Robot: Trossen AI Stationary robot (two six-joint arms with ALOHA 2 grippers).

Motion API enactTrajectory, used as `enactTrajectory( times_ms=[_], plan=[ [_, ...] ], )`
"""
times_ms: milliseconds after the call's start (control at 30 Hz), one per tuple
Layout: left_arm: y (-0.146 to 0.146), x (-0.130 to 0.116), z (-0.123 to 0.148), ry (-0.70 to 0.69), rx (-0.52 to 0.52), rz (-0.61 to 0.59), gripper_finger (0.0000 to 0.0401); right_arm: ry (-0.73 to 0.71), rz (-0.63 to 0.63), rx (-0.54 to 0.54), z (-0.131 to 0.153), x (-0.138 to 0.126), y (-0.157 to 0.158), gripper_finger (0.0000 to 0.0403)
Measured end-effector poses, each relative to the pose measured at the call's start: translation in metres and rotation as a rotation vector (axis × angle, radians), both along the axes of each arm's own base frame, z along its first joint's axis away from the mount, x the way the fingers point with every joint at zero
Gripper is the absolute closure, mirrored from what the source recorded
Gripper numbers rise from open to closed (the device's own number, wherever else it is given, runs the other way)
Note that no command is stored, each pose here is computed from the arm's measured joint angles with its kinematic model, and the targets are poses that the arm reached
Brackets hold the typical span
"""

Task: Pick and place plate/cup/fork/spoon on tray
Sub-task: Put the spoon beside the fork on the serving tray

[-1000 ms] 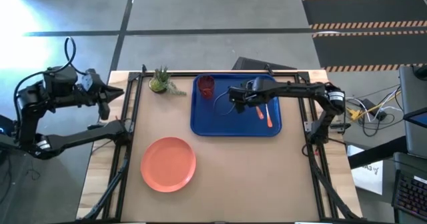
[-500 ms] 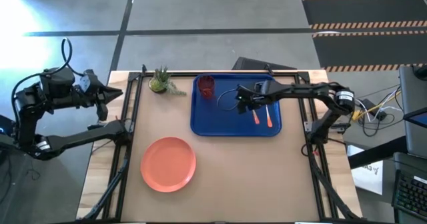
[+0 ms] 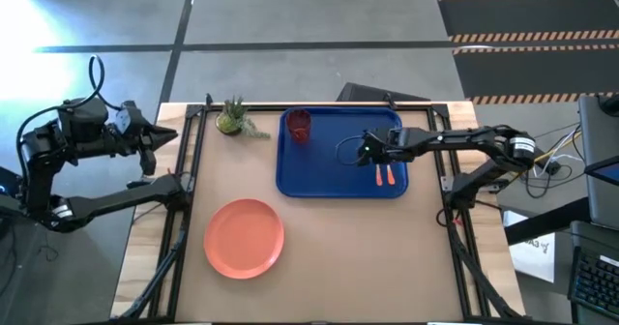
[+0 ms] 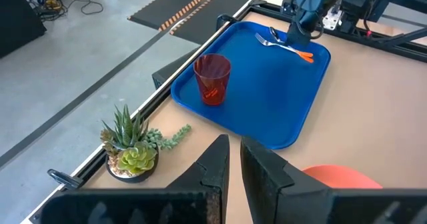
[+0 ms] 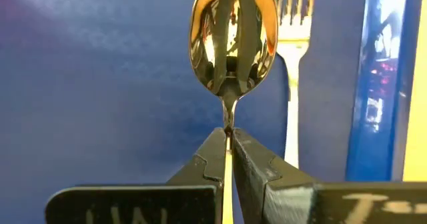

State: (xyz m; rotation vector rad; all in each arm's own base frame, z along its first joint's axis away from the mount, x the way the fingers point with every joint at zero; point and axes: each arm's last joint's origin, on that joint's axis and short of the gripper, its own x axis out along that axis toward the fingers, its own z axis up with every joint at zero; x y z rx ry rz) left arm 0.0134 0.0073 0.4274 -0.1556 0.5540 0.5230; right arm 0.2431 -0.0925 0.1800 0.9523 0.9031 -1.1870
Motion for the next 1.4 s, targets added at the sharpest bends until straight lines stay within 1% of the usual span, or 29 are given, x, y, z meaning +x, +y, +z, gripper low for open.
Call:
enactTrajectory(
  times_ms=[267,400,533,900,1400],
  plan=[
    [0.0,0.0,0.0,0.001,0.002,0.004,0.0382,-0.059,-0.016,-0.012,-0.01,-0.002,0.001,0.0394],
    [0.0,0.0,0.0,0.001,0.002,0.004,0.0382,-0.04,0.007,-0.009,-0.015,0.0,0.0,0.0394],
    [0.0,0.0,0.0,0.001,0.002,0.004,0.0382,-0.056,0.036,0.002,-0.02,0.005,-0.001,0.0394],
    [0.0,0.0,0.0,0.001,0.001,0.003,0.0382,0.0,0.048,0.027,-0.035,0.008,-0.002,0.0394],
    [0.0,0.0,0.0,-0.001,-0.001,-0.002,0.0382,-0.008,0.041,0.027,-0.036,0.009,-0.002,0.0394]
  ],
)
